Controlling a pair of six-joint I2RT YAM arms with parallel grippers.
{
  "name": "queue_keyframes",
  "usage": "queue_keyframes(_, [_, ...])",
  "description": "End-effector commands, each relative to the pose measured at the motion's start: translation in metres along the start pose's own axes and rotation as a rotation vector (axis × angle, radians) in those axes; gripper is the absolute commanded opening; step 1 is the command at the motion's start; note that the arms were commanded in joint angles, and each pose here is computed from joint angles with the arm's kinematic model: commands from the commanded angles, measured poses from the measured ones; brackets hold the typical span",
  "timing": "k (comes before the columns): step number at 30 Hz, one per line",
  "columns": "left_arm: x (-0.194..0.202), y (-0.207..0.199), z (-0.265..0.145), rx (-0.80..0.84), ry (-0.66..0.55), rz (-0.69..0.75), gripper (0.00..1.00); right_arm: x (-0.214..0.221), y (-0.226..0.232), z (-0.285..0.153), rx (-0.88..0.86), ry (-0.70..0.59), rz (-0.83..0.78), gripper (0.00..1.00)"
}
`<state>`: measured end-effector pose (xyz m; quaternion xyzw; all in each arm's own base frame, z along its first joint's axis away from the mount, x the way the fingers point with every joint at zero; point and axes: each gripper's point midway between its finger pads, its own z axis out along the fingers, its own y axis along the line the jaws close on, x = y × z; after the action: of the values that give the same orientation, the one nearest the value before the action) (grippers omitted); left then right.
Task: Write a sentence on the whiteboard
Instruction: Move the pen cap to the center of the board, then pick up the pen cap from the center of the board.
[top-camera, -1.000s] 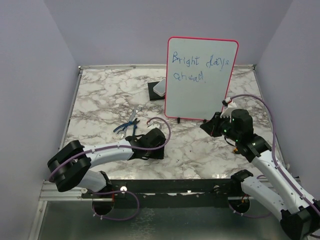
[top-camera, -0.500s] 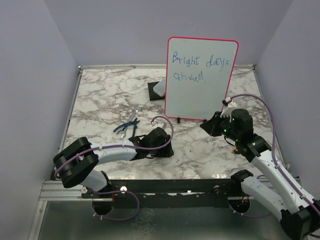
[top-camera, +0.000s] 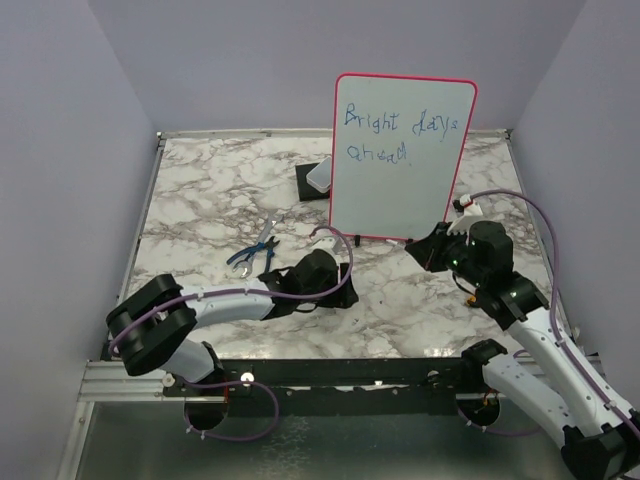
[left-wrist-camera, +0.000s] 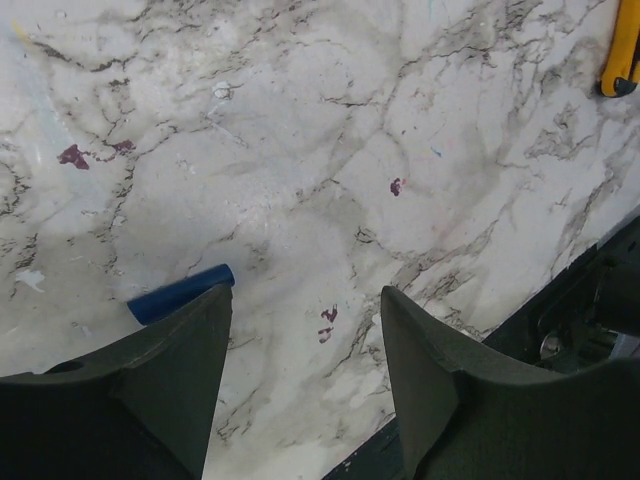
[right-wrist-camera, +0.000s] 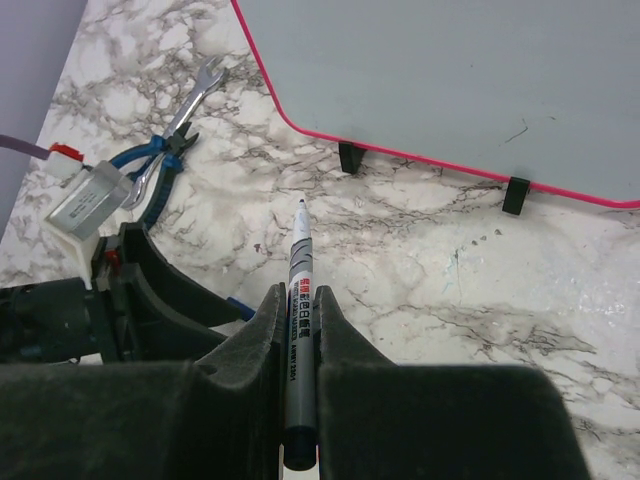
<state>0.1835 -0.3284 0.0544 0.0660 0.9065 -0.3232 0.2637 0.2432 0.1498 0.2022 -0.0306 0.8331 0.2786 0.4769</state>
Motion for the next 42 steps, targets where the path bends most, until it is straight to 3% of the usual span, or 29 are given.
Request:
queue_keyframes(1, [-0.029, -0.009, -0.028, 0.010, -0.059, 0.214, 0.64, -0.005, -0.008, -0.004, 0.037, -0.040, -0.016, 0.01])
queue_keyframes(5, [-0.033, 0.007, -0.034, -0.036, -0.016, 0.441, 0.64, -0.005, -0.007, -0.004, 0.032, -0.044, -0.019, 0.01])
queue_keyframes(8, [-0.028, 0.018, -0.029, -0.073, 0.073, 0.592, 0.58, -0.004, -0.005, -0.004, 0.022, -0.042, -0.015, 0.01])
queue_keyframes(15, [-0.022, 0.020, -0.018, -0.034, 0.158, 0.769, 0.50, -0.005, -0.003, -0.006, 0.011, -0.056, -0.009, 0.01])
queue_keyframes(29, [0.008, 0.040, -0.002, -0.053, 0.311, 0.766, 0.48, -0.003, -0.005, -0.003, 0.017, -0.046, -0.024, 0.01])
queue_keyframes(42, [0.029, 0.041, -0.005, -0.041, 0.363, 0.739, 0.42, -0.003, -0.007, 0.001, 0.022, -0.036, -0.041, 0.01])
